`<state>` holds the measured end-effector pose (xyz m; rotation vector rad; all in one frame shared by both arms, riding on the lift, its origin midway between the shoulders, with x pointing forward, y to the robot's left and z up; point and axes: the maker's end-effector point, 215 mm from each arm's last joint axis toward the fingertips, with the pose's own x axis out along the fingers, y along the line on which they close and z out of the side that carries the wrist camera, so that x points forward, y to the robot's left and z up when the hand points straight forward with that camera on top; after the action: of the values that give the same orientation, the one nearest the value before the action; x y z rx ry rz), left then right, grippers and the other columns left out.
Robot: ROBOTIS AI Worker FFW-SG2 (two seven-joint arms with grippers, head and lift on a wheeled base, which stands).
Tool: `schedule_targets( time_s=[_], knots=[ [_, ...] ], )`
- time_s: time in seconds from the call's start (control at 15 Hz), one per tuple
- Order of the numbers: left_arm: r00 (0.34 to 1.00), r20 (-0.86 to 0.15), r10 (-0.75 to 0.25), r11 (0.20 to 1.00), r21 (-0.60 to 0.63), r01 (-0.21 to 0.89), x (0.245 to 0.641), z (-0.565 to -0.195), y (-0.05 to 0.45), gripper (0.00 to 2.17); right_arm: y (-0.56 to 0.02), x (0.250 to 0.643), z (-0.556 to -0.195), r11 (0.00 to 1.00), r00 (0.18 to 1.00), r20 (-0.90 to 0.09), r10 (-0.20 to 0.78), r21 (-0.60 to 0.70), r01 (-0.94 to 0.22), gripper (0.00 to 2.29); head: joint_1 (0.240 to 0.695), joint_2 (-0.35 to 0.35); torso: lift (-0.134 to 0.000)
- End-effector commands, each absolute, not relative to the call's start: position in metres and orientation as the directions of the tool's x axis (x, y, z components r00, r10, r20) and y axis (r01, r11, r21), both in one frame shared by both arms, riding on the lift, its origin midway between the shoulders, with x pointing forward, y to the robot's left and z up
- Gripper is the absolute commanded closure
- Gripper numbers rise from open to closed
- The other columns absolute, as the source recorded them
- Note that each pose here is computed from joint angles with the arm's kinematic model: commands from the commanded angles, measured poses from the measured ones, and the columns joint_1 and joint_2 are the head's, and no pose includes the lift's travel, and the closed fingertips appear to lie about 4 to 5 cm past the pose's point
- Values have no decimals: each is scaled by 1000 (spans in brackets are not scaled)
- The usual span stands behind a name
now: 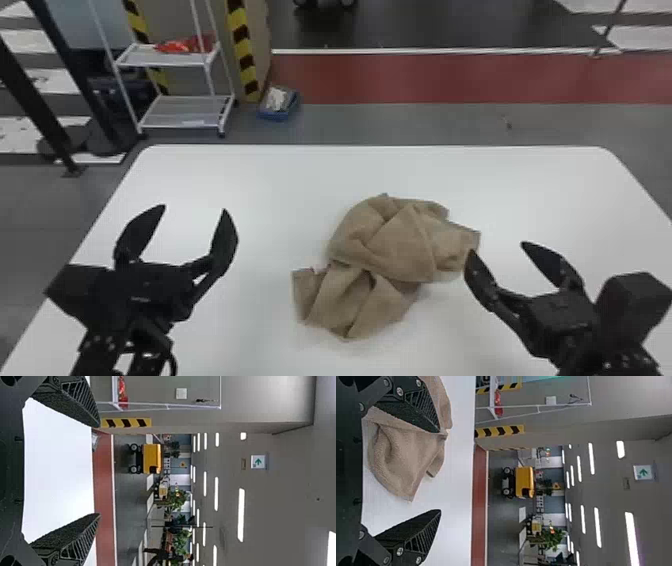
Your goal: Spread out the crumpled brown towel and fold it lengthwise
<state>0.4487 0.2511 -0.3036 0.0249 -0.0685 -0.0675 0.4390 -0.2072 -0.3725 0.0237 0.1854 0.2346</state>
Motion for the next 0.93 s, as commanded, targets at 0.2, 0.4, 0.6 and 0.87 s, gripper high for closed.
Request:
schedule_targets(
  time_s=[0.2,0.4,0.6,0.87],
  knots=[
    [995,60,-77,997,24,75,450,-309,246,97,-162,449,-430,936,887,-318,335,5,-352,194,695,78,-123],
    [995,60,-76,997,25,75,451,-309,246,97,-142,445,-455,909,835,-389,390,17,-417,221,695,106,-123],
    [995,59,-81,997,24,79,451,-310,244,100,-134,447,-469,901,810,-429,400,20,-434,289,695,132,-123],
    [995,56,-79,997,25,78,452,-312,245,100,-125,448,-464,890,802,-421,424,30,-455,957,695,144,-123]
  ],
)
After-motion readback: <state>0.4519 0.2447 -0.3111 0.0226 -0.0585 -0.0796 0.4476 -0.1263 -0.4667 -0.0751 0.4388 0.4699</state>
